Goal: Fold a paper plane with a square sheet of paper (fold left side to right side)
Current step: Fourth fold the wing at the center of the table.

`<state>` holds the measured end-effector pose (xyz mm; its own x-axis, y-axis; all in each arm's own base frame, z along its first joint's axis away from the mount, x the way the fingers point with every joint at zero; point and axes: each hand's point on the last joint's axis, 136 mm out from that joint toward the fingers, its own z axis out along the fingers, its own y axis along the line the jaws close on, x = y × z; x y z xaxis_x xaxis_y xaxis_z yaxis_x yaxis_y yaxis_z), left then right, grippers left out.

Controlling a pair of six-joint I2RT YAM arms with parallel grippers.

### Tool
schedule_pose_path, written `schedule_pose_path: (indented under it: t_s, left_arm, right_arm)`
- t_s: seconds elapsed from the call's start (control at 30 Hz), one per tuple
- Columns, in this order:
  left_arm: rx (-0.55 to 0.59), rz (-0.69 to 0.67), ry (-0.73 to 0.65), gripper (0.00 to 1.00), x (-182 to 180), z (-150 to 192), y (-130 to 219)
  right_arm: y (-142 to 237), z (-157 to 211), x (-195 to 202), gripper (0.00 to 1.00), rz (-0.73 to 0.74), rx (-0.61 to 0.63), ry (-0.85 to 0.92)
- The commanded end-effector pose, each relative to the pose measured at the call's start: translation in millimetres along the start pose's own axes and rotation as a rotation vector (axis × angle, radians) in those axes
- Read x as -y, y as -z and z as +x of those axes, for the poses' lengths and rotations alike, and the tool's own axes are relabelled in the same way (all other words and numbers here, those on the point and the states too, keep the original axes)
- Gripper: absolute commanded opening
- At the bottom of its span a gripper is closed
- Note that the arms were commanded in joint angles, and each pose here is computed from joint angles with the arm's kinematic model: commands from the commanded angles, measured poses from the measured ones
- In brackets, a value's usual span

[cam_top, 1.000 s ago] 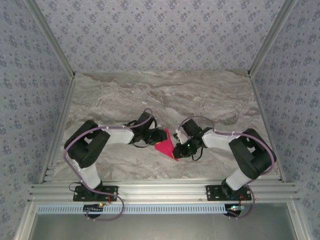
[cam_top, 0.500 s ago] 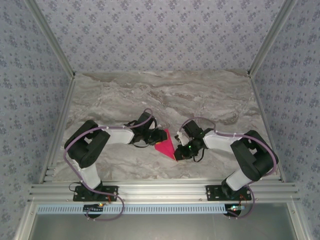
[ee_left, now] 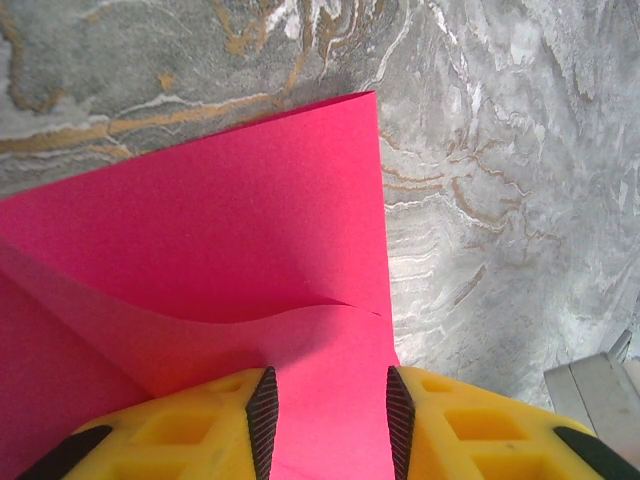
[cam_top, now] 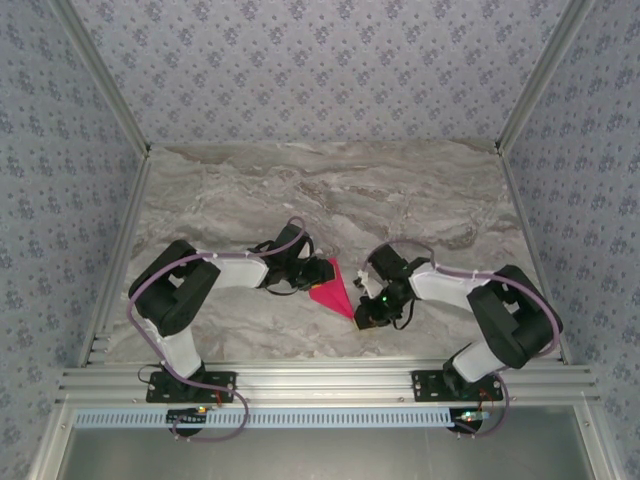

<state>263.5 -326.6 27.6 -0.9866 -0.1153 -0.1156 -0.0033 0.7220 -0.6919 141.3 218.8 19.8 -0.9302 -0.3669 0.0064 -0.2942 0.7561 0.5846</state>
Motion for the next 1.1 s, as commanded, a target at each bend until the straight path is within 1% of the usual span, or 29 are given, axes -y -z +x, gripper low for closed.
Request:
schedule_pose_path:
  t_s: [0.0, 0.13, 0.3, 0.43, 0.57, 0.73, 0.93, 1.07]
  left_arm:
    - [-0.026, -0.144, 0.047, 0.36, -45.3, 13.5, -6.3]
    - [-0.023, -0.143, 0.049, 0.36, -44.6, 13.0, -5.7]
    - [-0.020, -0.139, 0.046, 0.36, -43.1, 12.8, -4.7]
    - [-0.020, -0.141, 0.047, 0.36, -43.7, 13.4, -4.3]
    - [-0.020, -0.142, 0.048, 0.36, -44.0, 13.4, -4.2]
    - [-0.023, -0.141, 0.046, 0.36, -43.0, 13.8, -5.2]
    - [-0.023, -0.137, 0.042, 0.36, -41.1, 13.7, -5.5]
    - [-0.022, -0.141, 0.043, 0.36, -41.6, 14.2, -5.4]
  right_arm:
    - [16.9, 11.4, -9.2, 0.14, -0.017, -0.005, 0.010]
    - [39.9, -7.5, -27.6, 0.14, -0.080, 0.095, 0.044]
    - [57.5, -34.1, -54.0, 0.13, -0.164, 0.198, 0.088]
    - [63.8, -53.0, -61.1, 0.13, -0.173, 0.278, 0.087]
    - [64.3, -64.9, -60.8, 0.13, -0.159, 0.330, 0.075]
    - [59.9, -74.2, -56.8, 0.10, -0.156, 0.354, 0.046]
    - [47.6, -79.0, -54.8, 0.05, -0.153, 0.329, 0.025]
    - [36.7, -80.1, -51.8, 0.03, -0.149, 0.306, 0.013]
